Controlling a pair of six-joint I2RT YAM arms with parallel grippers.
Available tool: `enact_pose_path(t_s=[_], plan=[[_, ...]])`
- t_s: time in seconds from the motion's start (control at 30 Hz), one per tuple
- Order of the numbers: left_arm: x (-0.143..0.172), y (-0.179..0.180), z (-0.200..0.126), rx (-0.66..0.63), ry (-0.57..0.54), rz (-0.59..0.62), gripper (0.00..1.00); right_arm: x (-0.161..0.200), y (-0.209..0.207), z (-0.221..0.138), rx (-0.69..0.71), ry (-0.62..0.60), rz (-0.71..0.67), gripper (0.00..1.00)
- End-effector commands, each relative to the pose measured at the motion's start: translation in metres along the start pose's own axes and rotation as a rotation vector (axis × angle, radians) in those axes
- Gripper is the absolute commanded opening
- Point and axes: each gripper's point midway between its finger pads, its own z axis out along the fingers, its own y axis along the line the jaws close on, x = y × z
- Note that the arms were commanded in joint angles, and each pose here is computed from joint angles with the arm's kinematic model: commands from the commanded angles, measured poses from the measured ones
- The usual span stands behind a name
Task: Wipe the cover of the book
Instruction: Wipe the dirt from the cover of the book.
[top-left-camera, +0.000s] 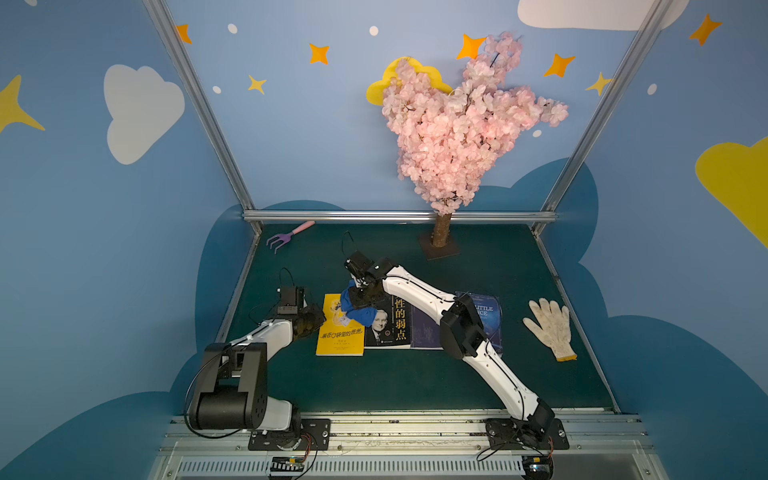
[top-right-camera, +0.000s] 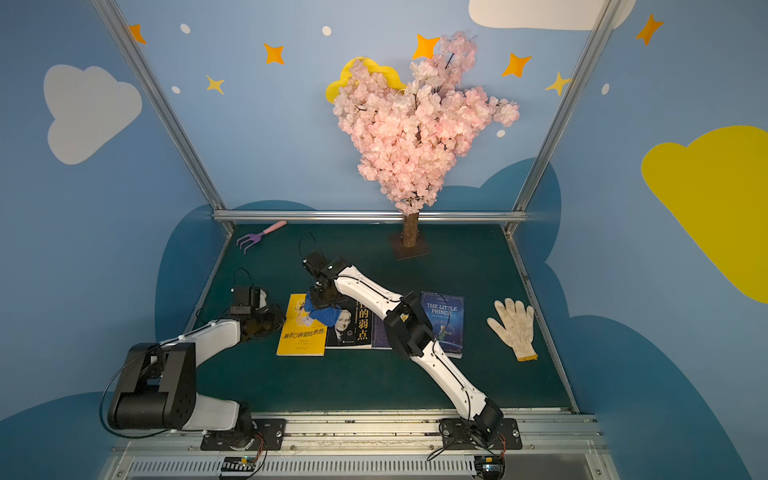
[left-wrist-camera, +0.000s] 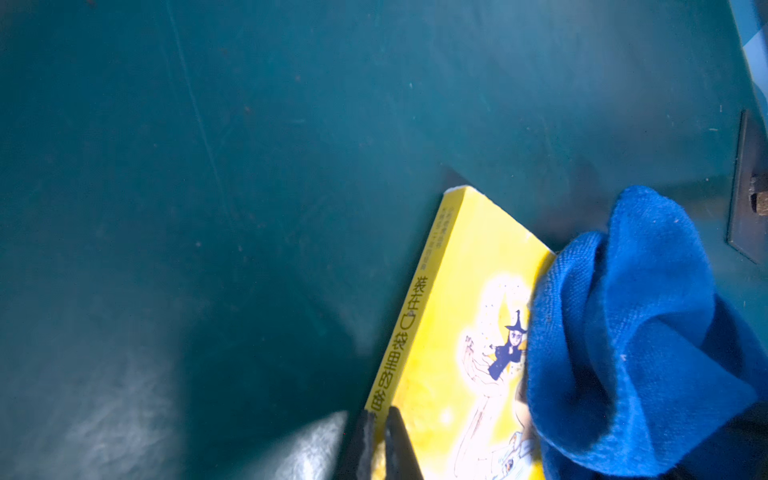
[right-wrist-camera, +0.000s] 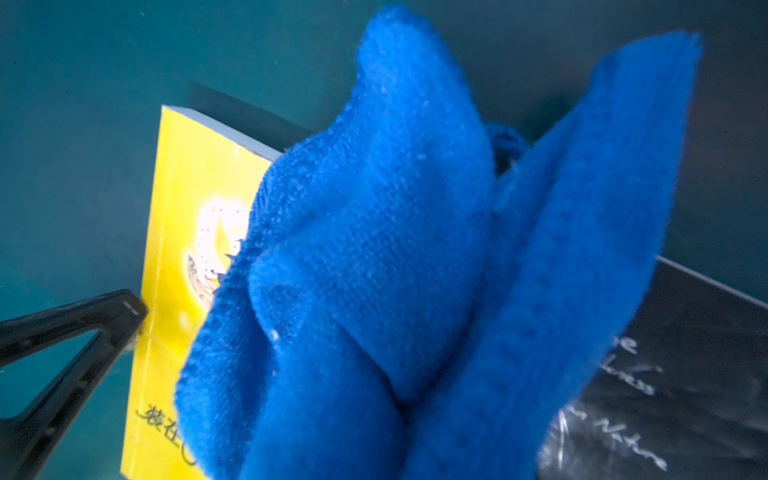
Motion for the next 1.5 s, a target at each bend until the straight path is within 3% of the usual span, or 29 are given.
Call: enact_pose_path(t_s=[0.0,0.1,0.2,0.33,0.5,0.6,0.73,1.0,1.1,1.3,1.47], plan=[[0.018,-0.001,0.003,0.014,0.077,0.003,0.09,0.099,-0.009,0.063,0.122,0.282,-0.039,0.0],[0.017,-0.002,0.005,0.016,0.077,0.001,0.08,0.125,-0.002,0.06,0.134,0.311,-0.057,0.0],[0.017,-0.002,0.007,0.013,0.095,0.0,0.07,0.126,-0.001,0.057,0.131,0.287,-0.06,0.0],[0.019,-0.001,0.004,0.01,0.088,0.002,0.06,0.09,-0.024,0.057,0.171,0.214,-0.049,0.0],[0.019,-0.001,0.003,0.015,0.078,0.002,0.07,0.03,-0.042,0.06,0.068,0.134,0.114,0.0],[0.019,-0.001,0.003,0.015,0.082,0.004,0.07,0.014,-0.042,0.067,-0.001,0.109,0.167,0.0],[0.019,-0.001,0.003,0.018,0.077,0.004,0.07,0.028,-0.029,0.069,-0.004,0.135,0.148,0.0],[0.019,-0.003,0.004,0.021,0.085,0.001,0.06,0.112,0.006,0.063,0.083,0.248,-0.052,0.0],[0.02,-0.005,0.003,0.036,0.087,-0.002,0.06,0.126,0.01,0.055,0.114,0.274,-0.099,0.0],[0.033,-0.023,0.004,0.158,0.128,-0.042,0.08,0.1,-0.027,0.032,0.227,0.241,-0.065,0.0],[0.044,-0.032,0.011,0.194,0.167,-0.056,0.08,0.064,-0.055,0.015,0.222,0.187,0.017,0.0]])
